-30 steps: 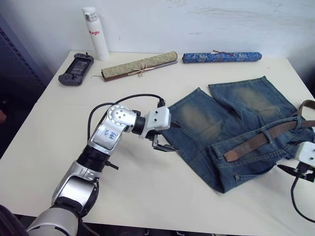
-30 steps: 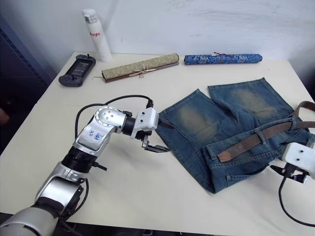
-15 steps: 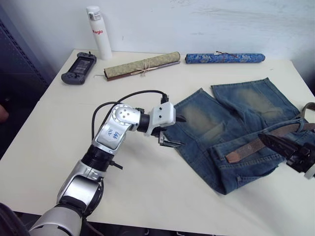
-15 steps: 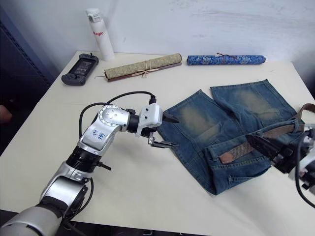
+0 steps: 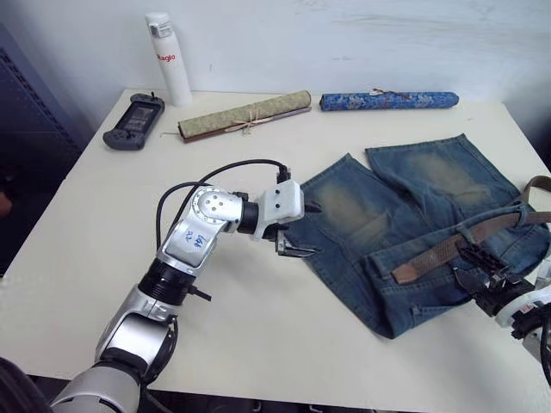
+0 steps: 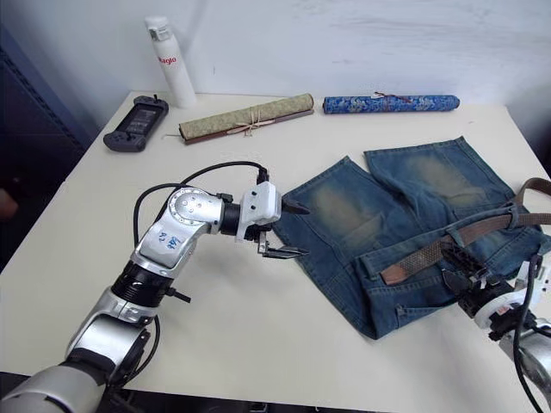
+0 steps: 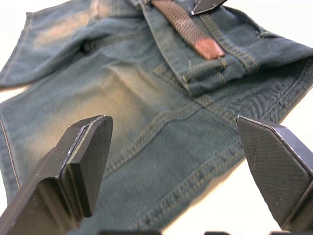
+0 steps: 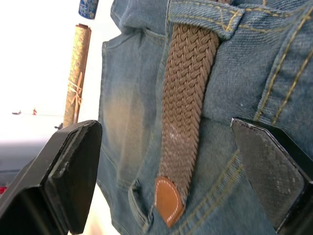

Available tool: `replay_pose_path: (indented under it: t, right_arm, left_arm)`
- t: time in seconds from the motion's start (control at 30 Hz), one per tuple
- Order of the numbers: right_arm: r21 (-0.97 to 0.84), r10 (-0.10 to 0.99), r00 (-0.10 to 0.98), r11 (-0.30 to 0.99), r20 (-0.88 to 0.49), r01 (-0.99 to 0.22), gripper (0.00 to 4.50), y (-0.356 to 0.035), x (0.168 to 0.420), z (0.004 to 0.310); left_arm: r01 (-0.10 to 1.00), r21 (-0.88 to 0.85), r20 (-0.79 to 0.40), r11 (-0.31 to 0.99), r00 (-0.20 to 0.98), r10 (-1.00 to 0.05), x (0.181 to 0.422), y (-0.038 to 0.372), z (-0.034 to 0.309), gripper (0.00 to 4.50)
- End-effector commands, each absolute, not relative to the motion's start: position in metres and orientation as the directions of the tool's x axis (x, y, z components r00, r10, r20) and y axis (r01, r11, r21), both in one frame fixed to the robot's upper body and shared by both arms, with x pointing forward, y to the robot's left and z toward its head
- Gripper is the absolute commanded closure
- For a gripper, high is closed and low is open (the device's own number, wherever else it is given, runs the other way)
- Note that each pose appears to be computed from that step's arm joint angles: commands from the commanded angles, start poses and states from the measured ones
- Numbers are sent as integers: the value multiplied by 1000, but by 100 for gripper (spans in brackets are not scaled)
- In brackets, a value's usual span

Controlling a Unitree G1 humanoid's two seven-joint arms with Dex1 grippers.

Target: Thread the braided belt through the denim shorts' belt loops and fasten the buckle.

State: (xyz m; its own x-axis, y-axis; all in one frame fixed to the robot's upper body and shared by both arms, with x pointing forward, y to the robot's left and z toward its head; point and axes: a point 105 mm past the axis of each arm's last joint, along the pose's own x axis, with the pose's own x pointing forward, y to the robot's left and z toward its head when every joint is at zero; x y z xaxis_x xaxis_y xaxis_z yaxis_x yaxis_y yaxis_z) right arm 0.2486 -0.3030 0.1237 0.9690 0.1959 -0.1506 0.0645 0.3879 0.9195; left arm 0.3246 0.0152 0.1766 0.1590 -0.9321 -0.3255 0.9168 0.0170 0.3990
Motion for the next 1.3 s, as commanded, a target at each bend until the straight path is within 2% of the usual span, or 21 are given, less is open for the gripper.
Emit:
replay_pose_path:
  t: [0.03, 0.3, 0.83, 1.13, 1.3]
  right_arm:
    - [924, 173, 978, 380, -120, 46, 2, -312, 255, 127]
    - [936, 224, 974, 346, -14, -66, 2, -308, 262, 147]
    - [929, 264, 963, 366, -57, -45, 2, -291, 271, 132]
    - [942, 311, 946, 281, 88, -180, 2, -282, 273, 154]
    - [941, 340, 938, 290, 68, -174, 2, -274, 273, 145]
  left_arm:
    - [894, 447, -294, 16, 164, -942, 320, 13, 190, 0]
    - [890, 456, -300, 27, 182, -936, 323, 16, 192, 0]
    - [890, 456, -306, 29, 187, -933, 324, 18, 191, 0]
    - [881, 473, -325, 17, 192, -926, 325, 18, 191, 0]
    - [881, 472, -319, 18, 190, -928, 325, 18, 192, 0]
